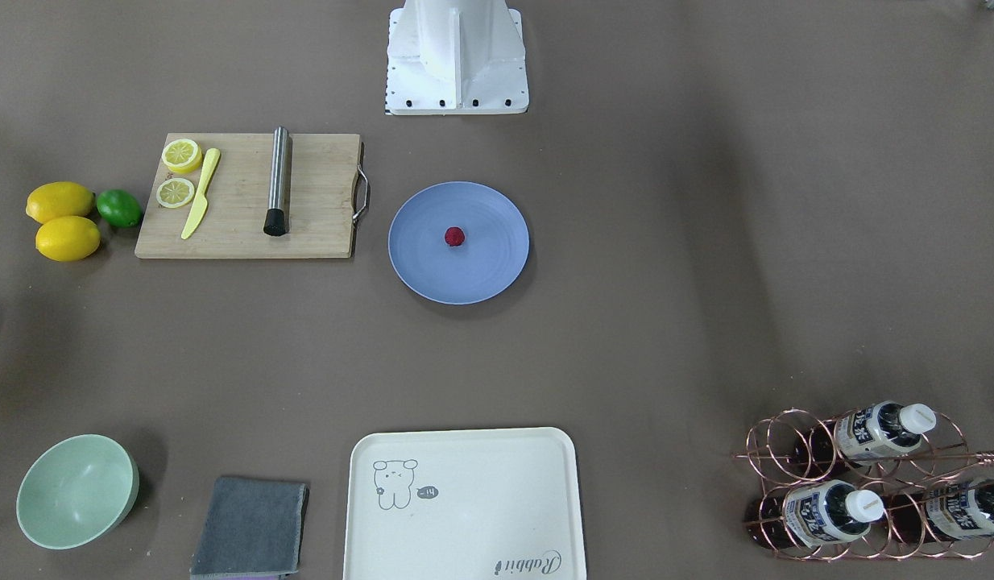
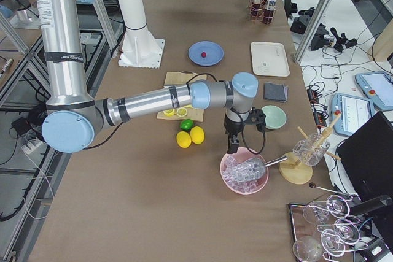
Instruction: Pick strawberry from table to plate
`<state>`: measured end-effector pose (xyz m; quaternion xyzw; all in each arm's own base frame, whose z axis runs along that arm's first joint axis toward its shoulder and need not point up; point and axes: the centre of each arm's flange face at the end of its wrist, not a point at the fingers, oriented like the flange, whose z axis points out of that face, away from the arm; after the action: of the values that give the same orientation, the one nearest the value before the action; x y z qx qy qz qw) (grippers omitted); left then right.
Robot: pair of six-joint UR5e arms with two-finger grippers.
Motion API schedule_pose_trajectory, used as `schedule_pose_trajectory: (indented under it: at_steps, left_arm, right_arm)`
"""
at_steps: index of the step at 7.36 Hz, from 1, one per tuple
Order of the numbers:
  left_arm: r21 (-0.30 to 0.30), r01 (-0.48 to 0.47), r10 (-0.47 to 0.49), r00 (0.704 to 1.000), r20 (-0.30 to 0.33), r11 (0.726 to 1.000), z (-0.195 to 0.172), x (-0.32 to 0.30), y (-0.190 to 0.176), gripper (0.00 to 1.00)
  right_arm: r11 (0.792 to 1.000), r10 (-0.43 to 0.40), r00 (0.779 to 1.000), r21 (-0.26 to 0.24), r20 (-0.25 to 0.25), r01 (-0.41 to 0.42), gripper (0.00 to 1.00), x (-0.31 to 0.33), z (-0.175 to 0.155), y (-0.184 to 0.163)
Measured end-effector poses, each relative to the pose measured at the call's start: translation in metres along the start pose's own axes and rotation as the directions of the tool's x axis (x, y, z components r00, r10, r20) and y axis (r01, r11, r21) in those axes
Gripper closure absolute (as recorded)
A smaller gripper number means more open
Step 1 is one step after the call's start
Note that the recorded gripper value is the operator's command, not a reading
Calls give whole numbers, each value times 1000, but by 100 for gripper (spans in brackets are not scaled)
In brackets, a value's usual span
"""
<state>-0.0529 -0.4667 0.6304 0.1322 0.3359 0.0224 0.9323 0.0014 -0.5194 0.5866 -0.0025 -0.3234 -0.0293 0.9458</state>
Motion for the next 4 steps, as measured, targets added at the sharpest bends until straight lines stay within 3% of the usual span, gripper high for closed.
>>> schedule_pose_trajectory:
  at_steps: [2,4]
  left_arm:
    - [-17,5,-5,999,-42,1000,0,-2,5,2]
    - [-18,5,-6,999,-50,1000,-1,-1,3,2]
  right_arm:
    - [1000,21,998,12,53,-22,0,41,10,15]
    - [999,47,997,19,69,-48,0,54,8,20]
